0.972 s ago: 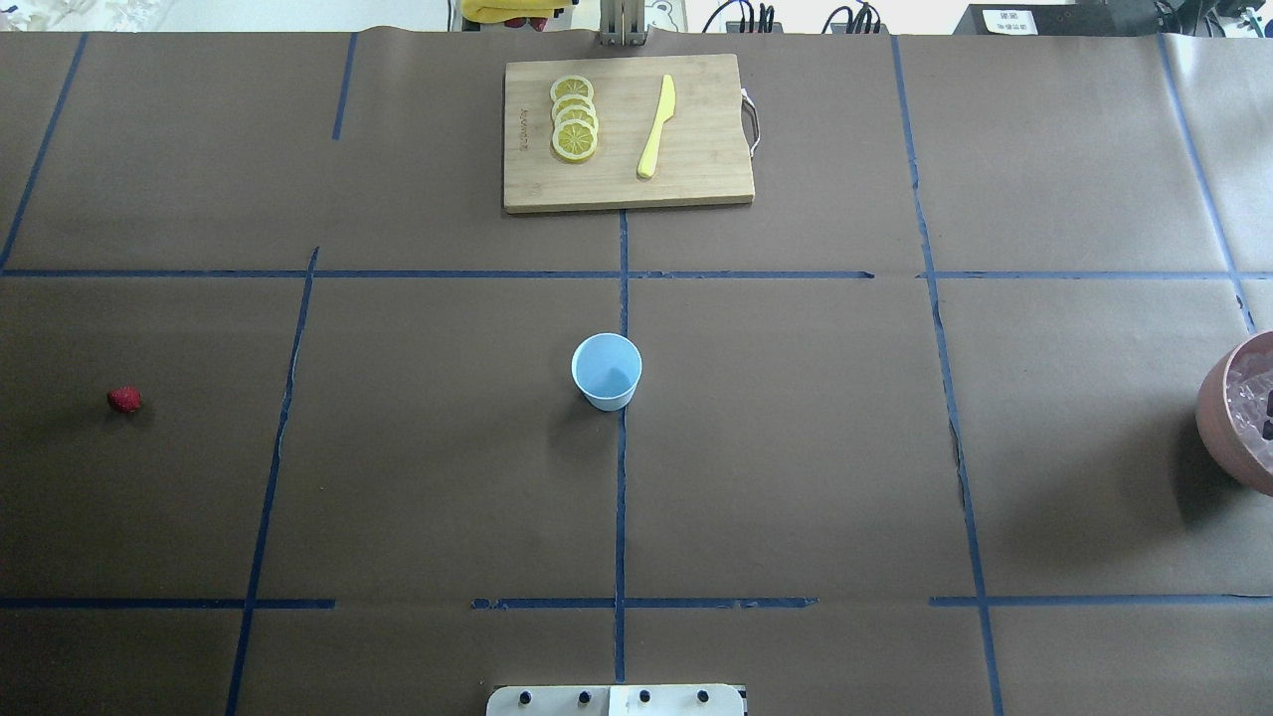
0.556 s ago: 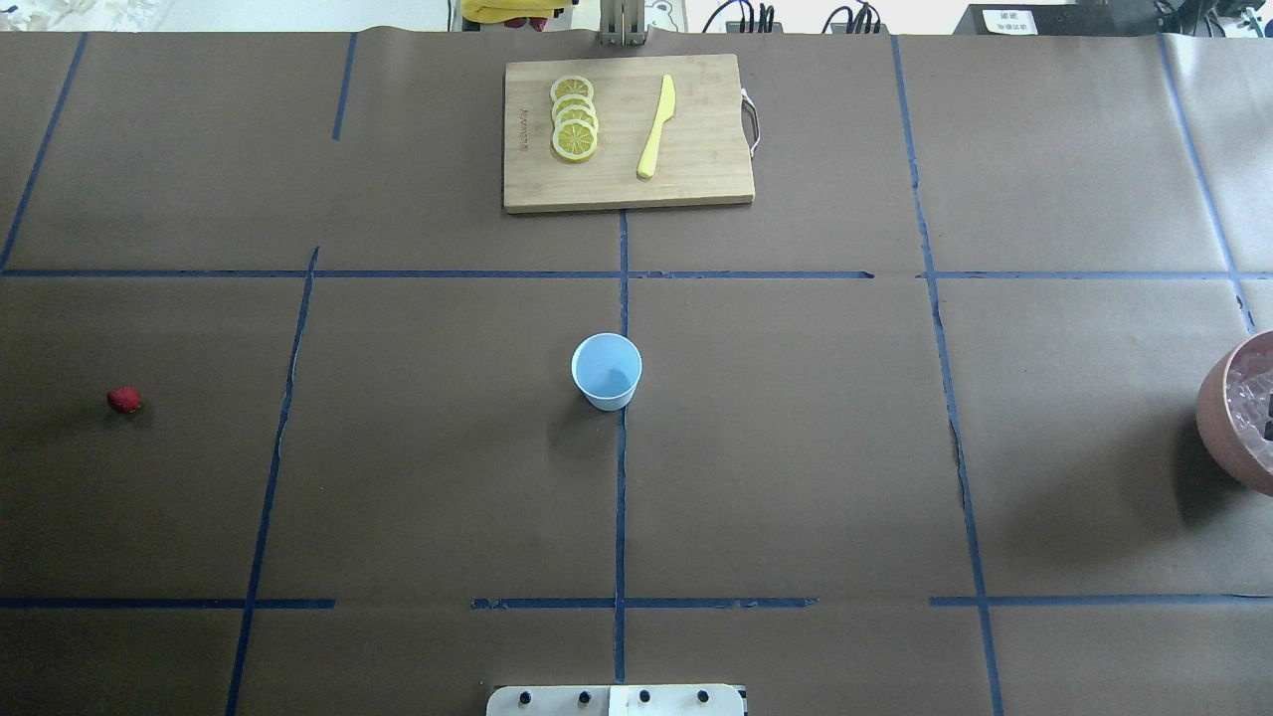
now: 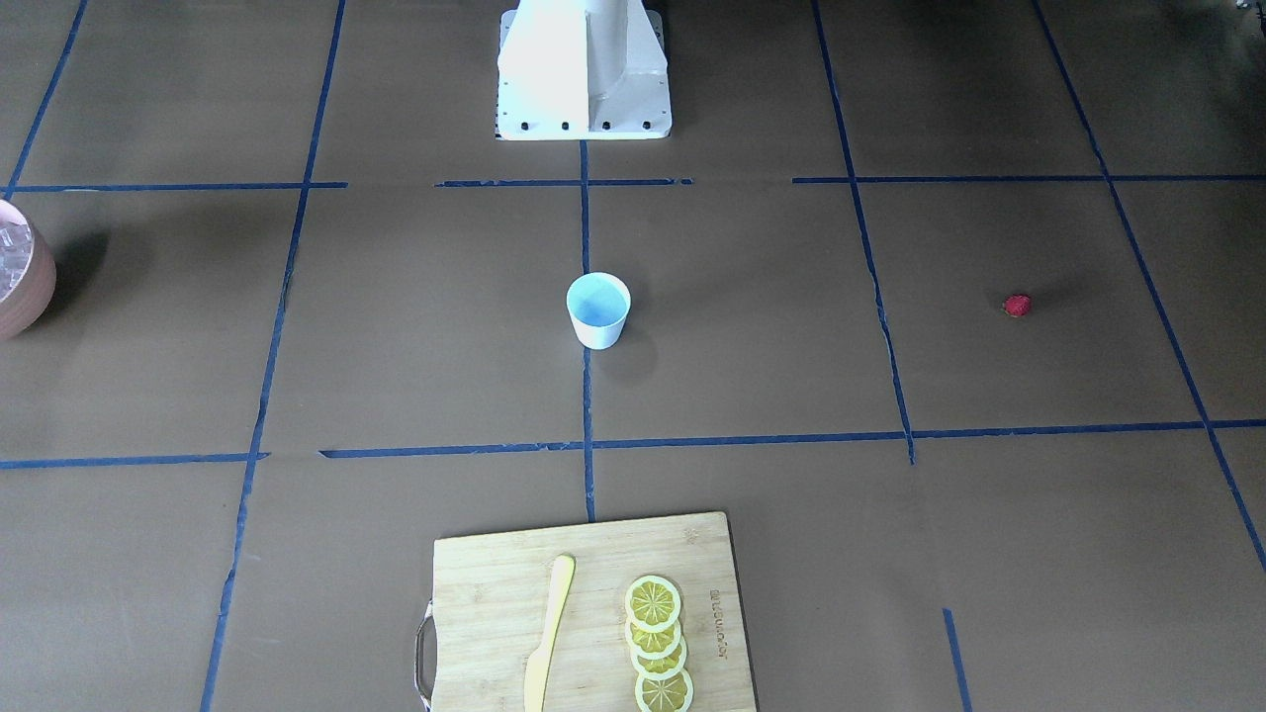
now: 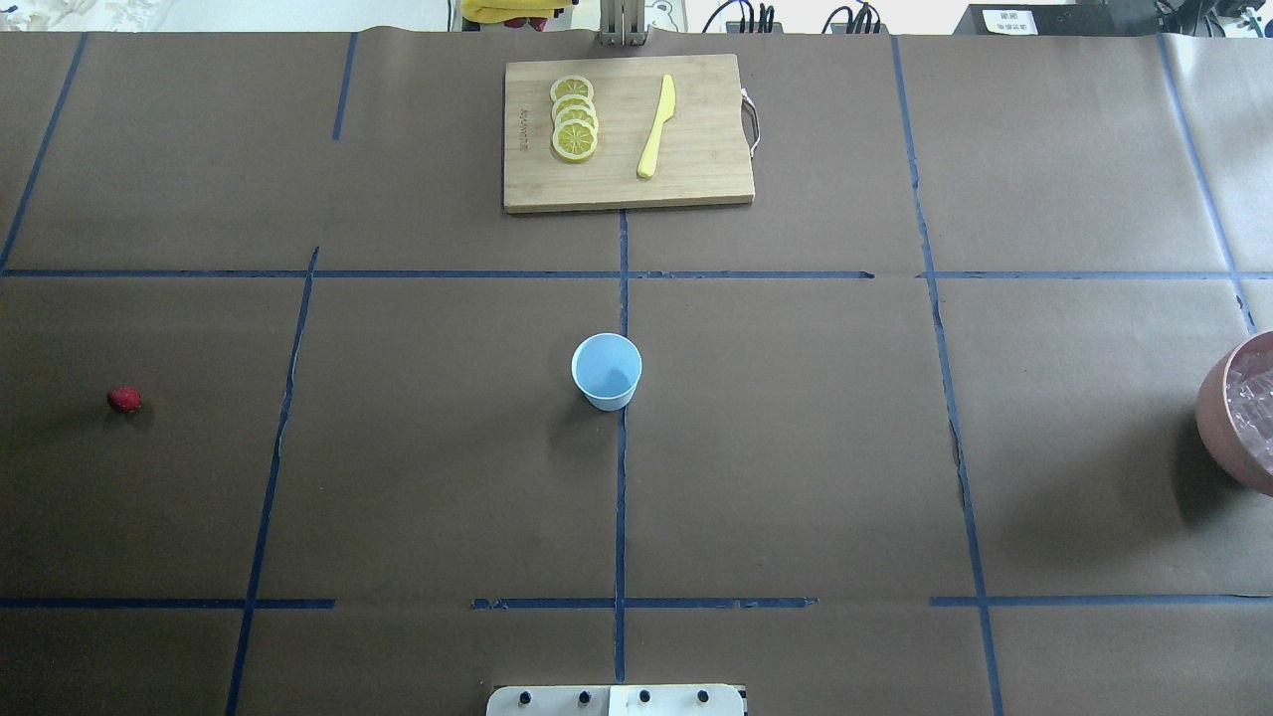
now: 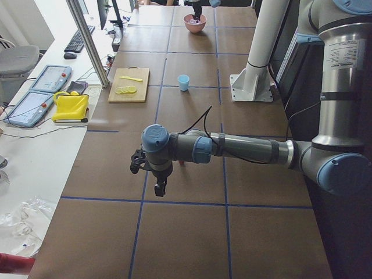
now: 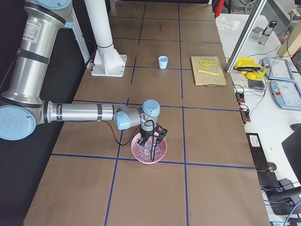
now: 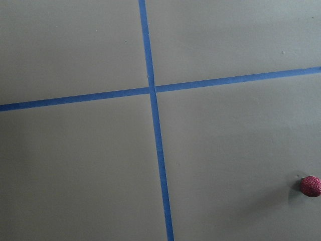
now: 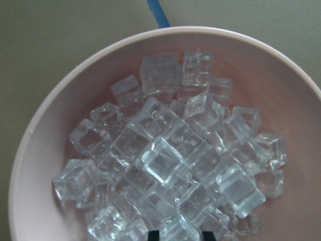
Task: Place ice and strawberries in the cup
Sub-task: 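Grasp one clear ice cube with the right gripper and lift it, then carry the ice cube with the right gripper over the blue cup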
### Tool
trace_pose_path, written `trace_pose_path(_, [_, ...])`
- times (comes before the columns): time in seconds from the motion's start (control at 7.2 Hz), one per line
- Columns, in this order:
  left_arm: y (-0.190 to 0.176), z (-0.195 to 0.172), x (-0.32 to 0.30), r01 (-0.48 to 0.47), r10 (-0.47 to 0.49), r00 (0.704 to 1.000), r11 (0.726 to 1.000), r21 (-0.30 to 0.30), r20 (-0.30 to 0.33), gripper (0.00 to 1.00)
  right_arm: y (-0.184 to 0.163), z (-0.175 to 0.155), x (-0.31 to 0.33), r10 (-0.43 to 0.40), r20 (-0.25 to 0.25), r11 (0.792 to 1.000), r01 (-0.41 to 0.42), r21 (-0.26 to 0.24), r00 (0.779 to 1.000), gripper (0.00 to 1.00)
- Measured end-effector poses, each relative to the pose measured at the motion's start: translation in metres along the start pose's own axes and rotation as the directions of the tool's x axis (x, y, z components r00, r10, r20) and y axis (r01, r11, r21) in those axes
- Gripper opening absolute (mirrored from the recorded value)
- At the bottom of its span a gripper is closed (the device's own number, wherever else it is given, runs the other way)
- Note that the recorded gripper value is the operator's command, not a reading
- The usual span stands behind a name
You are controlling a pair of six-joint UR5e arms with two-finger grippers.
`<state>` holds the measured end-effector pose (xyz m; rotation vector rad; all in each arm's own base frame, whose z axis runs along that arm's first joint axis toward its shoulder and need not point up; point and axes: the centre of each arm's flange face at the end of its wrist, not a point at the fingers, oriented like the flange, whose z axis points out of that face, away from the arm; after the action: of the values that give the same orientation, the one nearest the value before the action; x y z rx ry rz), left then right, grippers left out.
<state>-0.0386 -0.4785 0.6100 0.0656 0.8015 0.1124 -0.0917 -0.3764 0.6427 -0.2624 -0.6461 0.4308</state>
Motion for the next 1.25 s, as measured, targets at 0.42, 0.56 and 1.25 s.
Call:
trace_pose_path(0.42, [0.0,0.0,0.0,0.0,0.0,1.0,1.0,0.0,-0.001,1.0,0.009,-0.033,-0.028,-0.003,0.057,0.999,0.001,0.041,0.998,0.0])
trace_pose_path(0.56, [0.0,0.0,0.0,-0.001,0.001,1.0,1.0,0.001,-0.001,1.0,0.009,-0.053,-0.055,0.017,0.102,0.998,-0.024,0.064,0.995,0.0])
trace_pose_path(1.25, [0.0,0.0,0.0,-0.001,0.001,1.0,1.0,0.001,-0.001,1.0,0.078,-0.112,-0.288,-0.031,0.323,0.999,0.023,0.029,0.946,0.02])
